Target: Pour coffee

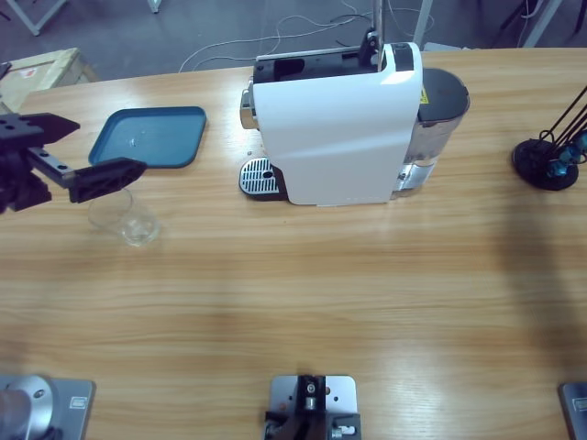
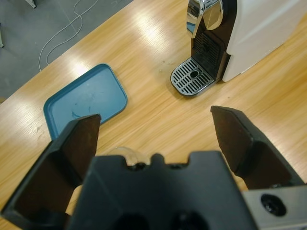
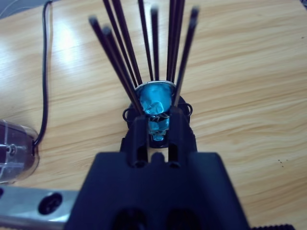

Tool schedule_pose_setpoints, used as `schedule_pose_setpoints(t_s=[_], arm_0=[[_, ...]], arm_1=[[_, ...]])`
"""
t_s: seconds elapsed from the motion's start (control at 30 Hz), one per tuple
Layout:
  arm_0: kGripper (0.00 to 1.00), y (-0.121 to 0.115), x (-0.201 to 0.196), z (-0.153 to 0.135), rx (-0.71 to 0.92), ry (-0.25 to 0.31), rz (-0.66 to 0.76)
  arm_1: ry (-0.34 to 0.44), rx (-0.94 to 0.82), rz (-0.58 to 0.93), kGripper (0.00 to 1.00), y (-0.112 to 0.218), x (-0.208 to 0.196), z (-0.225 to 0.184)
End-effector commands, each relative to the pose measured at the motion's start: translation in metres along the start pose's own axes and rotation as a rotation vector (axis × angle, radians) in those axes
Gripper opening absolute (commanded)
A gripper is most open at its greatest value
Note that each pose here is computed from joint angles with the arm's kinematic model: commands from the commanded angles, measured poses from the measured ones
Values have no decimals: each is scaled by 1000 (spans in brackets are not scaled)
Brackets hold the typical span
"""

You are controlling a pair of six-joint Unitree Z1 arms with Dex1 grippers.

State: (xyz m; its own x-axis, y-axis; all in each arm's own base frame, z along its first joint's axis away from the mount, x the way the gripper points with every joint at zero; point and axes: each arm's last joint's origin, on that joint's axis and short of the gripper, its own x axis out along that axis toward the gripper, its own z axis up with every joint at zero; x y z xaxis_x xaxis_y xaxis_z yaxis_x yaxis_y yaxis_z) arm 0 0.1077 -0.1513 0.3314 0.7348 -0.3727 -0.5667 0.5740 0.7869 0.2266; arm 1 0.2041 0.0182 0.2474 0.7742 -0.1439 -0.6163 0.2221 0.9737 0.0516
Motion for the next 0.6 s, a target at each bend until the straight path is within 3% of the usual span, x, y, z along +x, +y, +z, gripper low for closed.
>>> schedule_pose_setpoints(t_s=[0.03,0.27,0.37,0.5,0.6], arm_0=[[996,4,-2,-10,-20,13,19],[997,3,1,-9,-21,14,16],[997,4,-1,-9,-24,8,15],[999,5,-5,-10,-19,6,-3],[996,7,-8,-13,-18,7,-8]], arm_1=[[-122,18,29,0,-3,-43,27],[-193,26,74,0,-7,-83,38],[-210,-30,224,0,1,-109,34],[-203,-369,559,0,32,-135,18],[-156,-618,736,0,62,-143,8]])
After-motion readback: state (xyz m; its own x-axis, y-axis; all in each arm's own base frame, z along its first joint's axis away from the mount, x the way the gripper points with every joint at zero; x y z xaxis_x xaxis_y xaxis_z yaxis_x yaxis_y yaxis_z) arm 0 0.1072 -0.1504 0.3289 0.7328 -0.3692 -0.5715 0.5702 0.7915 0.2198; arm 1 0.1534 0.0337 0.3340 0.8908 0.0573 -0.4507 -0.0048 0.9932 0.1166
